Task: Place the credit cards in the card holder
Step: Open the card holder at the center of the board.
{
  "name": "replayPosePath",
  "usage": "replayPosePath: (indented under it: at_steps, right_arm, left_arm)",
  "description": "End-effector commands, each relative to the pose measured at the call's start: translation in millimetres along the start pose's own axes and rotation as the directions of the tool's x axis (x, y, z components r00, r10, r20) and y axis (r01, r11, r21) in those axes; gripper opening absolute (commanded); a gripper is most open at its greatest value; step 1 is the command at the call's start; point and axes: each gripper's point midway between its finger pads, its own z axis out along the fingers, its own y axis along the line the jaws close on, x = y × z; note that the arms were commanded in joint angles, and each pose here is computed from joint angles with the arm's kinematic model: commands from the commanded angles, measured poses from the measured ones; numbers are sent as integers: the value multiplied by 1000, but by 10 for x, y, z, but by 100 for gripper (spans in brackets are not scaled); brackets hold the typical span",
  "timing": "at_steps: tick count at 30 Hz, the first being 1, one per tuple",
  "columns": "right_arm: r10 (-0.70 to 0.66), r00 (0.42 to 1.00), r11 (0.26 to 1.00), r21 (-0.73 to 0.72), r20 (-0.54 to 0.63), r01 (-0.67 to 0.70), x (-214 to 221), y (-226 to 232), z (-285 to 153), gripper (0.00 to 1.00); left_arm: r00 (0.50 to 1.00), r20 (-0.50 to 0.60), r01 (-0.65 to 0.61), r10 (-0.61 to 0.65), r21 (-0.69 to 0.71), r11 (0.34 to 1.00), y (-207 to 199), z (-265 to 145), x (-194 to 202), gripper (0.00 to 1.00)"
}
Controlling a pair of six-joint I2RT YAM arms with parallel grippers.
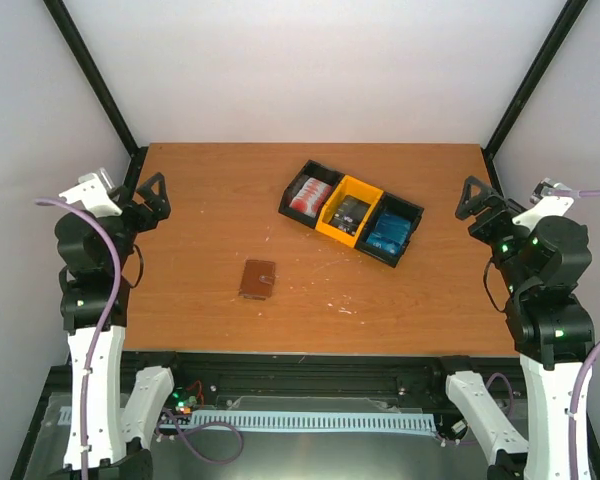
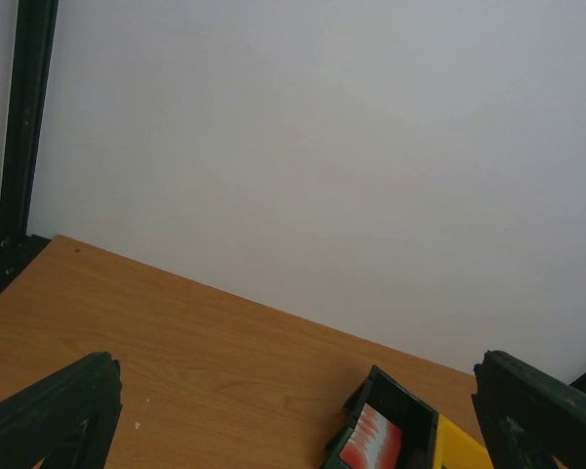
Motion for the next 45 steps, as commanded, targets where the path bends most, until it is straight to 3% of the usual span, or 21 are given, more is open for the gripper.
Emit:
replayPosePath:
  at_steps: [1,6,9,11,13,20,26,29,34,38,45]
  right_arm:
    - [17,1000,994,-105,-16,-19,32,160,-4,100]
    - [-57,993,953,-301,-102,24,251,457,-2,100]
    - [-77,979,912,-410,-189,-7,518,574,85,100]
    - [-74,956,894,-444,-283,-62,749,592,194,100]
    - [-56,929,891,-437,-367,-119,967,546,318,100]
    - [-59,826,893,-400,-560,-207,1684,492,582,100]
    - [-107,712,933,-318,-694,-170,2434,546,692,96]
    - [-146,654,951,-288,-742,-114,2756,580,719,95]
    - [-198,565,957,-282,-801,-63,3208,646,691,90]
    - [-239,484,961,-276,-842,-5,3574,669,674,80]
    - [-272,382,961,-274,-883,50,4100,834,718,66]
  left_arm:
    - [997,1,82,-82,15,997,7,4,-4,100]
    - [984,-79,164,-158,82,983,-24,108,240,100]
    - [964,-180,230,-193,211,950,-170,192,509,100]
    - [935,-289,298,-206,324,898,-312,210,760,100]
    - [888,-393,383,-237,350,855,-314,260,1045,100]
    - [723,-603,500,-338,118,858,16,375,1914,100]
    - [548,-742,478,-385,-100,873,169,392,2736,99]
    - [469,-788,449,-399,-176,876,221,334,3077,94]
    - [415,-829,407,-375,-199,891,216,281,3422,81]
    - [415,-829,369,-375,-223,902,294,354,3525,70]
    - [343,-854,357,-392,-267,895,361,321,3750,62]
